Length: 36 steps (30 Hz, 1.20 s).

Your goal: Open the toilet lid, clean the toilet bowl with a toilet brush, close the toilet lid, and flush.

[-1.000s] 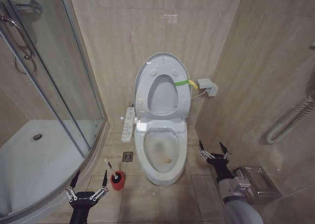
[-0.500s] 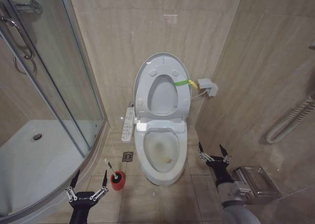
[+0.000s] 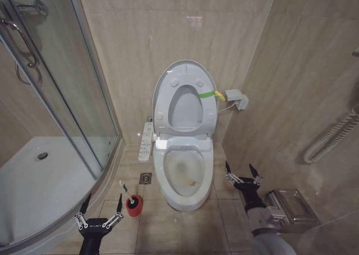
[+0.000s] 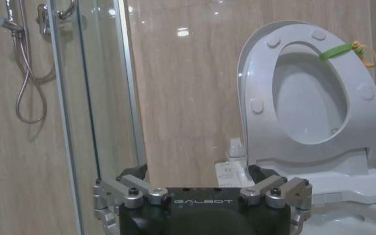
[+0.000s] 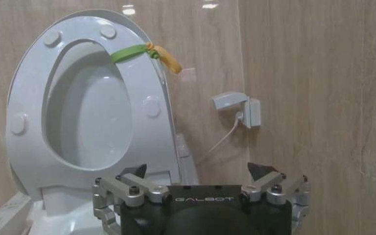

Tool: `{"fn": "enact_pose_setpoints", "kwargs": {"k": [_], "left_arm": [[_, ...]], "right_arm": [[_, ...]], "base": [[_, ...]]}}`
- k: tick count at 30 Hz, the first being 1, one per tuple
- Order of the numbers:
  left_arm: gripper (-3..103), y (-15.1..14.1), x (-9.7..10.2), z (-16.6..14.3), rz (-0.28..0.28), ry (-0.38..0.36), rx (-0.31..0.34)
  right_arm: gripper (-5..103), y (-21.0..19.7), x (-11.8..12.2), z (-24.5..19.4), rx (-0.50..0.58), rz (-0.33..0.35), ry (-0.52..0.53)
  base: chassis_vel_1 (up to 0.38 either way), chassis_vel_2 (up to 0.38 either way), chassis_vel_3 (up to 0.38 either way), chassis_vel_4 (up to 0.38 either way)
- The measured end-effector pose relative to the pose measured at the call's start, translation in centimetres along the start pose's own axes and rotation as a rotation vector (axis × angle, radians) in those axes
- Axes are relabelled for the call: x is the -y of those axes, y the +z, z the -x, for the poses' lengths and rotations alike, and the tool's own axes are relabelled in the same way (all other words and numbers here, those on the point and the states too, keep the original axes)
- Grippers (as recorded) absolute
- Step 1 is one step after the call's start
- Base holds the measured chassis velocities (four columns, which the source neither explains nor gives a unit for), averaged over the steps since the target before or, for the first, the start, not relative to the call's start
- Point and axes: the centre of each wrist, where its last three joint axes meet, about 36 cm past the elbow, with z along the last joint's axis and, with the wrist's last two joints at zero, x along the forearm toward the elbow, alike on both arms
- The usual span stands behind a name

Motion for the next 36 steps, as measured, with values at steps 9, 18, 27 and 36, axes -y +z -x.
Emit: {"fn": "enact_pose_setpoints", "kwargs": {"k": [9, 18, 27, 36], "left_arm": [[100, 0.0, 0.0, 0.0, 0.0, 0.0, 0.0], [100, 0.0, 0.0, 0.0, 0.0, 0.0, 0.0], [100, 0.0, 0.0, 0.0, 0.0, 0.0, 0.0], [100, 0.0, 0.0, 0.0, 0.0, 0.0, 0.0]], "right_arm": [[100, -0.01, 0.0, 0.02, 0.0, 0.0, 0.001], [100, -0.02, 0.0, 0.03, -0.001, 0.0, 0.001], [100, -0.02, 0.01, 0.03, -0.001, 0.0, 0.002], [100, -0.01, 0.01, 0.03, -0.001, 0.0, 0.002]], "base": [[0.0, 0.0, 0.0, 0.0], [0.0, 0.0, 0.0, 0.0], [0.0, 0.0, 0.0, 0.0], [0.0, 0.0, 0.0, 0.0]]}}
